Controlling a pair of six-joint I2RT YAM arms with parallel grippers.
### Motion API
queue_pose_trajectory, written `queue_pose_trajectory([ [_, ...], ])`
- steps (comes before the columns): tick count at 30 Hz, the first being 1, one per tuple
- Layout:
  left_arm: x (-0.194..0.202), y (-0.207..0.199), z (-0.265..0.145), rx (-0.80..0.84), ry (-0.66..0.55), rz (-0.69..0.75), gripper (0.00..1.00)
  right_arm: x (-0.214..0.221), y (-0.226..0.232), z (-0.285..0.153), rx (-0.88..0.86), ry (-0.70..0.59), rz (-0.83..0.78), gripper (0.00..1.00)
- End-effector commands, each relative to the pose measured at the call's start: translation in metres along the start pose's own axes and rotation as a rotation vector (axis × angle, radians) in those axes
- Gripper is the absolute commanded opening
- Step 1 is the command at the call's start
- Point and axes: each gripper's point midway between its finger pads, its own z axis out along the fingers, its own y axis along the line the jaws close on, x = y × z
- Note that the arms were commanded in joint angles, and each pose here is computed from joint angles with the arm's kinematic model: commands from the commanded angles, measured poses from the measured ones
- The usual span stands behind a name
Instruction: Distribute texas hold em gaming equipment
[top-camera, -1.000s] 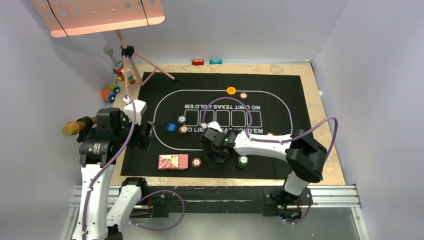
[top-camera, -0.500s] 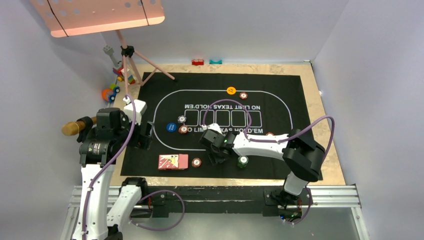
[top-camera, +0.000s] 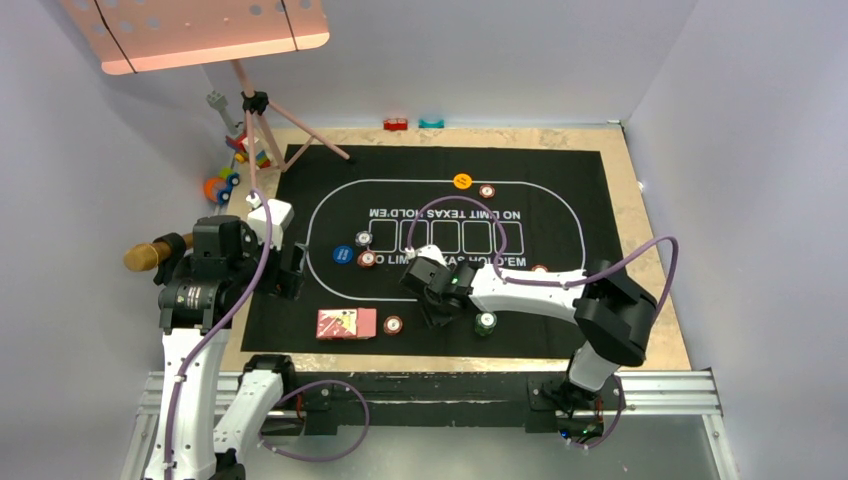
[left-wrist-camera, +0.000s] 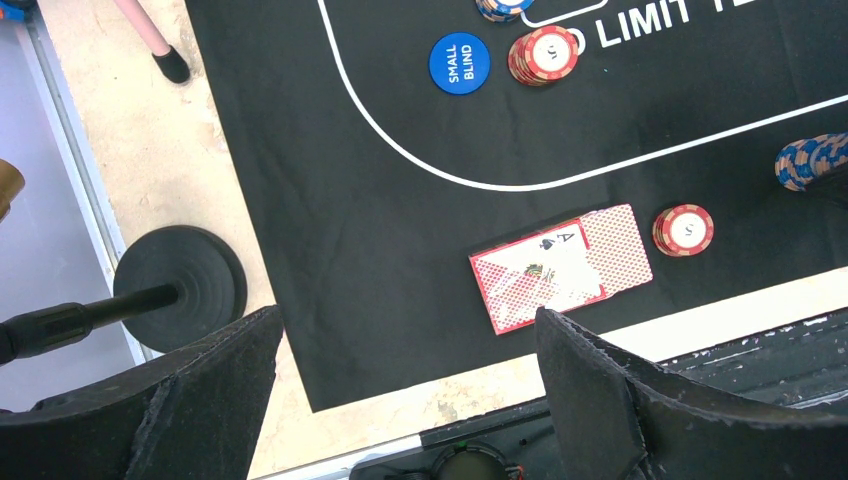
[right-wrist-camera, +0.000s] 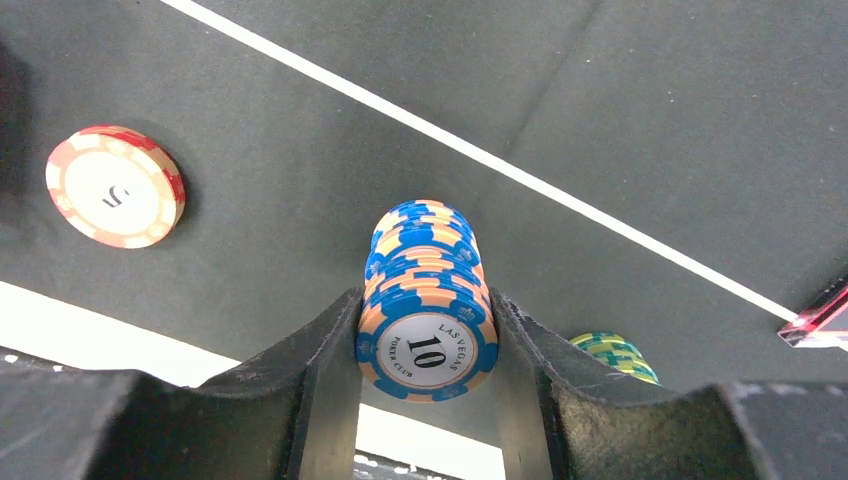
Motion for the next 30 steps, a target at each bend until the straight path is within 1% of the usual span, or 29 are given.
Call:
queue_pose_trajectory([
  [1, -0.006, 0.002, 0.0, -0.012, -0.023, -0.013, 1.0, -0.029, 0.004, -0.028, -0.024, -0.086, 0.033, 0.23],
  [5, -0.006, 0.002, 0.001, -0.01, -0.022, -0.014, 1.0, -0.046, -0.007, -0.039, -0.006, -0.117, 0.046, 0.18],
  [8, -0.006, 0.002, 0.001, -0.007, -0.019, -0.013, 1.0, -0.073, -0.029, -0.046, -0.012, -0.161, 0.105, 0.17],
  [14, -0.006, 0.001, 0.0, -0.008, -0.022, -0.014, 1.0, -0.146, -0.119, -0.052, 0.092, -0.287, 0.3, 0.16],
  [17, -0.006, 0.001, 0.0, -0.008, -0.021, -0.012, 1.0, -0.172, -0.169, -0.046, 0.181, -0.326, 0.396, 0.16],
  [21, -0.005, 0.001, 0.0, -0.006, -0.02, -0.013, 1.0, -0.194, -0.229, -0.026, 0.294, -0.318, 0.496, 0.16],
  [24, -0.006, 0.001, 0.0, -0.004, -0.023, -0.01, 1.0, -0.2, -0.265, 0.0, 0.344, -0.277, 0.557, 0.16],
  [25, -0.006, 0.001, 0.0, -0.005, -0.023, -0.01, 1.0, -0.205, -0.274, 0.003, 0.35, -0.281, 0.576, 0.16],
  [27, -0.006, 0.001, 0.0, -0.004, -0.023, -0.011, 1.0, -0.204, -0.294, 0.026, 0.375, -0.244, 0.609, 0.16],
  [30, -0.006, 0.001, 0.001, -0.002, -0.023, -0.009, 1.0, -0.211, -0.31, 0.045, 0.395, -0.225, 0.639, 0.16],
])
